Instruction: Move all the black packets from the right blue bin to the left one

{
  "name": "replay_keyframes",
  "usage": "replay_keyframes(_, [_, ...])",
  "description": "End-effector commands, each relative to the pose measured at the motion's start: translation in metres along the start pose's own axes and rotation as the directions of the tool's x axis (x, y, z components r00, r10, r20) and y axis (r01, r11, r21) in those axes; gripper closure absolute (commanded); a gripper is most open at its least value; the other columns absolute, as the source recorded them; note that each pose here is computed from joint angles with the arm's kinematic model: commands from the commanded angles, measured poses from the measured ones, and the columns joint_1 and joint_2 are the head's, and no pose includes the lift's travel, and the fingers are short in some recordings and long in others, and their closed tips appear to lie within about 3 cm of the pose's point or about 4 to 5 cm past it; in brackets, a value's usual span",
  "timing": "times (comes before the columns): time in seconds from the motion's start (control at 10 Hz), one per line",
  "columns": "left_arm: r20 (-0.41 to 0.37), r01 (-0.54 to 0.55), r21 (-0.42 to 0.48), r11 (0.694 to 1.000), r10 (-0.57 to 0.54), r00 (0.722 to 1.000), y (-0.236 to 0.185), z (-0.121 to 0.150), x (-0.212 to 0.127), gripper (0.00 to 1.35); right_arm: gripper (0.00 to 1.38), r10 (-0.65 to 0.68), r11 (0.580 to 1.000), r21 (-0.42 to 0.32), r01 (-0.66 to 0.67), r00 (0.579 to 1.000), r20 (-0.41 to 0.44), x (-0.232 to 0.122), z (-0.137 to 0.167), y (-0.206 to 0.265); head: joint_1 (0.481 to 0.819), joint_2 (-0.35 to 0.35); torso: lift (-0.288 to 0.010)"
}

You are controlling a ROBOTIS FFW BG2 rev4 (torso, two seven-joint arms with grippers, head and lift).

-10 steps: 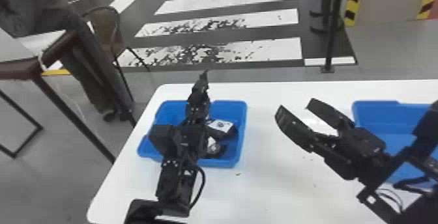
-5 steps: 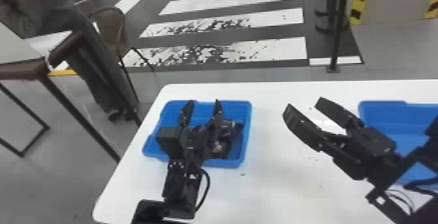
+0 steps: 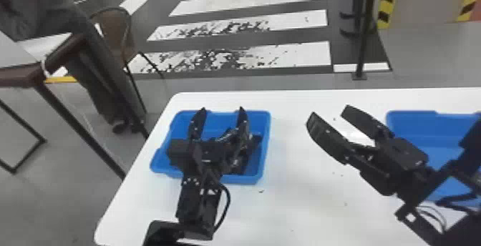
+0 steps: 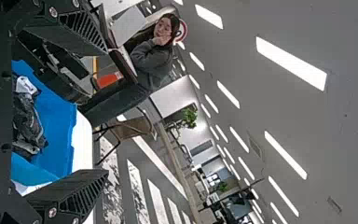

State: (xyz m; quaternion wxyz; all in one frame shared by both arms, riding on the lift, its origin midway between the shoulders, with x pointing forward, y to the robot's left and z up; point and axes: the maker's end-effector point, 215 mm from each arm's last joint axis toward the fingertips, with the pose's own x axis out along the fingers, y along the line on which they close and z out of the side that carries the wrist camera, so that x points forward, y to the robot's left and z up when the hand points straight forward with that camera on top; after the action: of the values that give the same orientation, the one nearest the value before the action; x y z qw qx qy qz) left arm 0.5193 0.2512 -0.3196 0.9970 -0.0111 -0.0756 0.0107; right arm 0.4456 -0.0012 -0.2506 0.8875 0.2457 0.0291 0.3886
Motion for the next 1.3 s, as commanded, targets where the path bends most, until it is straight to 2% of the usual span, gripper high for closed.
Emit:
replay_keyframes(0.0, [0.021,0.006,-0.063,0.998,-0.005,1.000,-0.010,0.003,-0.007,0.25,0.13,-0.008,1.000,-0.003,0.008,1.000,0.020,-0.002,0.005,-0.002,0.695,0.284,-0.140])
replay_keyframes(0.1, [0.049,-0.003,-0.093,0.996,0.007,0.999,-0.012,0.008,-0.017,0.25,0.13,-0.037,0.999,-0.019,0.038,0.999,0.037,-0.007,0.011,-0.006,0.695,0.276,-0.140])
replay_keyframes(0.2, [0.079,0.011,-0.108,0.994,-0.002,0.997,-0.020,0.017,-0.024,0.25,0.13,-0.105,0.992,-0.069,0.109,0.993,0.060,-0.020,0.025,-0.021,0.695,0.264,-0.140])
replay_keyframes(0.3, [0.090,0.016,-0.117,0.993,-0.005,0.996,-0.024,0.025,-0.033,0.25,0.13,-0.192,0.966,-0.155,0.206,0.976,0.099,-0.039,0.048,-0.046,0.695,0.255,-0.140])
replay_keyframes(0.4, [0.085,0.003,-0.131,0.991,0.009,0.996,-0.023,0.027,-0.045,0.25,0.13,-0.281,0.929,-0.211,0.302,0.952,0.125,-0.063,0.061,-0.075,0.695,0.223,-0.140])
replay_keyframes(0.5, [0.074,-0.008,-0.131,0.991,0.018,0.997,-0.020,0.024,-0.053,0.24,0.13,-0.371,0.873,-0.286,0.396,0.918,0.138,-0.090,0.075,-0.103,0.695,0.175,-0.140])
replay_keyframes(0.6, [0.058,-0.009,-0.116,0.993,0.016,0.998,-0.018,0.019,-0.060,0.25,0.13,-0.432,0.830,-0.332,0.448,0.893,0.127,-0.109,0.075,-0.120,0.695,0.132,-0.140])
replay_keyframes(0.8, [0.005,0.032,-0.113,0.993,-0.031,0.999,-0.038,0.003,-0.069,0.25,0.13,-0.494,0.801,-0.362,0.477,0.868,0.052,-0.129,0.046,-0.132,0.695,0.072,-0.140])
replay_keyframes(1.0, [-0.014,0.063,-0.004,0.998,-0.063,0.998,-0.043,0.003,-0.076,0.24,0.13,-0.531,0.778,-0.394,0.490,0.847,0.006,-0.148,0.029,-0.134,0.695,0.031,-0.140])
replay_keyframes(1.1, [-0.011,0.057,0.001,0.998,-0.057,0.998,-0.040,0.009,-0.083,0.19,0.13,-0.549,0.769,-0.402,0.497,0.835,-0.018,-0.164,0.022,-0.126,0.695,0.021,-0.140])
replay_keyframes(1.2, [-0.012,0.027,0.001,1.000,-0.027,1.000,-0.025,0.021,-0.094,0.08,0.13,-0.564,0.765,-0.395,0.509,0.825,-0.029,-0.179,0.020,-0.119,0.695,0.017,-0.140])
